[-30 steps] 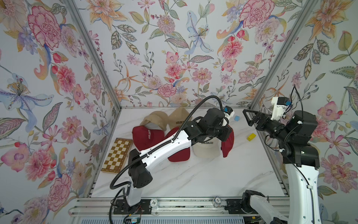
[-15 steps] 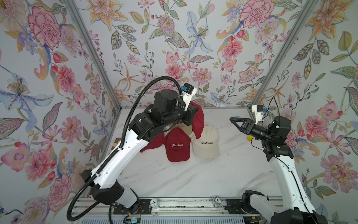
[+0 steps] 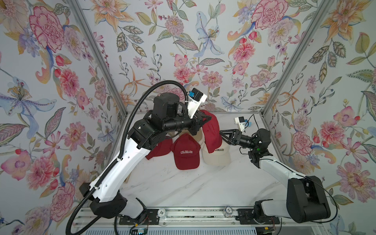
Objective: Stack the baseball caps by color
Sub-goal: Pick up the baseball cap from the center of the board.
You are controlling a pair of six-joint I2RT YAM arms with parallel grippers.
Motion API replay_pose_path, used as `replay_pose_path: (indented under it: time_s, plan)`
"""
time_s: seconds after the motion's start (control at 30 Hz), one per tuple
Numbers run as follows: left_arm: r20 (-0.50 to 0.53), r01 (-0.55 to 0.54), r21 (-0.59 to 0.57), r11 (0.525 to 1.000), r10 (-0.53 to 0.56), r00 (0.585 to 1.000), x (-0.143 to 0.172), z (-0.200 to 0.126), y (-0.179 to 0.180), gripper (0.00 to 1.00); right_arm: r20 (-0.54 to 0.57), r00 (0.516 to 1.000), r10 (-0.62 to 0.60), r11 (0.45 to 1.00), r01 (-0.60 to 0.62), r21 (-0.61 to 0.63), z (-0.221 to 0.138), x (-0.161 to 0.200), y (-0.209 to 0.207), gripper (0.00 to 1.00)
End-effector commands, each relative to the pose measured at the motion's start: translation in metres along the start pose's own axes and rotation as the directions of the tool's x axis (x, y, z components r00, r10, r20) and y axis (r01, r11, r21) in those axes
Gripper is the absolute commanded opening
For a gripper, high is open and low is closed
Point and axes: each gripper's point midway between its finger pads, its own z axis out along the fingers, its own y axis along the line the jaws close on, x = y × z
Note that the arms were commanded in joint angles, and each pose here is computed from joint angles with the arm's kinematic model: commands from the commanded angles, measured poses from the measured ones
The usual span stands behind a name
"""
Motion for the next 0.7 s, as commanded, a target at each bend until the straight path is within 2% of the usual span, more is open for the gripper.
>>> replay_pose_path:
  time_s: [0.0, 0.1, 0.33, 0.67]
  plan:
    - [0.032, -0.020, 0.057, 0.998, 0.018, 0.999, 0.001, 0.000, -0.005, 0.00, 0.073, 0.996, -0.059, 0.982, 0.071, -0.176, -0.001, -0.013, 0.039, 0.99]
    - [0.035, -0.001, 0.072, 0.997, -0.001, 0.999, 0.008, 0.006, -0.003, 0.00, 0.066, 0.998, -0.020, 0.977, 0.034, -0.211, 0.005, -0.013, 0.033, 0.98]
    - [0.062, 0.002, 0.071, 0.997, -0.007, 0.998, 0.007, 0.005, 0.002, 0.00, 0.012, 1.000, -0.014, 0.975, 0.016, -0.223, 0.019, -0.006, 0.028, 0.95]
    - [0.062, -0.014, 0.077, 0.997, 0.009, 0.998, 0.000, 0.001, 0.004, 0.00, -0.010, 0.999, 0.048, 0.987, -0.049, -0.151, 0.020, 0.000, -0.007, 0.99]
